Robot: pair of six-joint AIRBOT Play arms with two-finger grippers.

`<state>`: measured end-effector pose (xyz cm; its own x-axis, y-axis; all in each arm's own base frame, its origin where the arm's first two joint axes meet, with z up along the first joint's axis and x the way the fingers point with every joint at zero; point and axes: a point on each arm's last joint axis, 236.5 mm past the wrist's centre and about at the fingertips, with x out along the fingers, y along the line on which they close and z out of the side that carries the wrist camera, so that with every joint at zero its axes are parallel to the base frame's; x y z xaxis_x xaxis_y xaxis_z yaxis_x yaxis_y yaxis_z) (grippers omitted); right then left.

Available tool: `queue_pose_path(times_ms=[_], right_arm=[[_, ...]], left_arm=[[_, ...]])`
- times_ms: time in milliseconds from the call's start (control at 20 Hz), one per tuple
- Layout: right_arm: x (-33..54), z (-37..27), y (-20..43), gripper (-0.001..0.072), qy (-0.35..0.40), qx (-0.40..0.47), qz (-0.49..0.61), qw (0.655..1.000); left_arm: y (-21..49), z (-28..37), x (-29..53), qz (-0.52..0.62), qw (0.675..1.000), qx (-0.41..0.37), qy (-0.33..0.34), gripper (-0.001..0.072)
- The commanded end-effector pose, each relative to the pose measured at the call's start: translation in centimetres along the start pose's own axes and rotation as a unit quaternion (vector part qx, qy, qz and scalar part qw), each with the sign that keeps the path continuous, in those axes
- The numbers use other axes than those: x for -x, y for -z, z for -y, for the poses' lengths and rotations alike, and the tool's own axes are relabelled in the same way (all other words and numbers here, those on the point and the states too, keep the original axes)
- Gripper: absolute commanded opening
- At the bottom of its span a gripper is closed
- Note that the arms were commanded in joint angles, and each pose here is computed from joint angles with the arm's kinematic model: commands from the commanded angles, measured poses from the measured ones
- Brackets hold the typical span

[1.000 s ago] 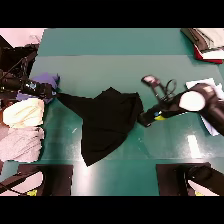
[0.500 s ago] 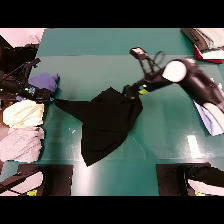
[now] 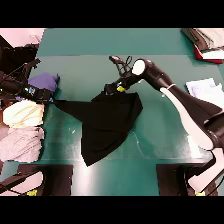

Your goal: Fold the shirts.

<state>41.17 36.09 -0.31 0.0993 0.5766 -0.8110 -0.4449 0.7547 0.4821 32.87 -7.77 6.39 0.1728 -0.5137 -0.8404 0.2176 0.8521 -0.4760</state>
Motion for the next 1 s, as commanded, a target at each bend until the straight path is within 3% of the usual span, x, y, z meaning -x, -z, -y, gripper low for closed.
queue_pose_path(times_ms=[0,50,150,200,400,600,950], right_arm=[[-2.6,-0.5,0.5,0.0552,-0.01,0.001,-0.022,1.0],[-3.0,-0.3,0.6,0.051,-0.009,0.0,-0.024,1.0],[-3.3,-0.1,0.7,0.0145,-0.008,-0.001,-0.025,1.0],[-3.3,-0.1,0.4,0.0017,-0.008,-0.001,-0.02,1.0],[1.0,0.4,-2.4,0.0014,0.042,0.048,0.039,0.997],[15.5,1.8,-5.7,0.0014,0.131,0.092,0.147,0.976],[38.2,1.5,-3.6,0.0014,0.186,0.064,0.329,0.924]], left_arm=[[0.0,0.0,0.0,0.0,1.0,0.0,0.0,0.0023],[0.0,0.0,0.0,0.0,1.0,0.0,0.0,0.0023],[0.0,0.0,0.0,-0.001,1.0,0.0,0.0,0.0023],[0.0,0.0,0.0,-0.001,1.0,0.0,0.0,0.0023],[-0.6,0.2,0.9,0.013,1.0,-0.006,-0.004,0.0023],[-5.4,3.3,7.8,0.119,0.991,-0.06,-0.034,0.0023],[-9.3,13.3,24.6,0.331,0.921,-0.186,-0.09,0.0023]])
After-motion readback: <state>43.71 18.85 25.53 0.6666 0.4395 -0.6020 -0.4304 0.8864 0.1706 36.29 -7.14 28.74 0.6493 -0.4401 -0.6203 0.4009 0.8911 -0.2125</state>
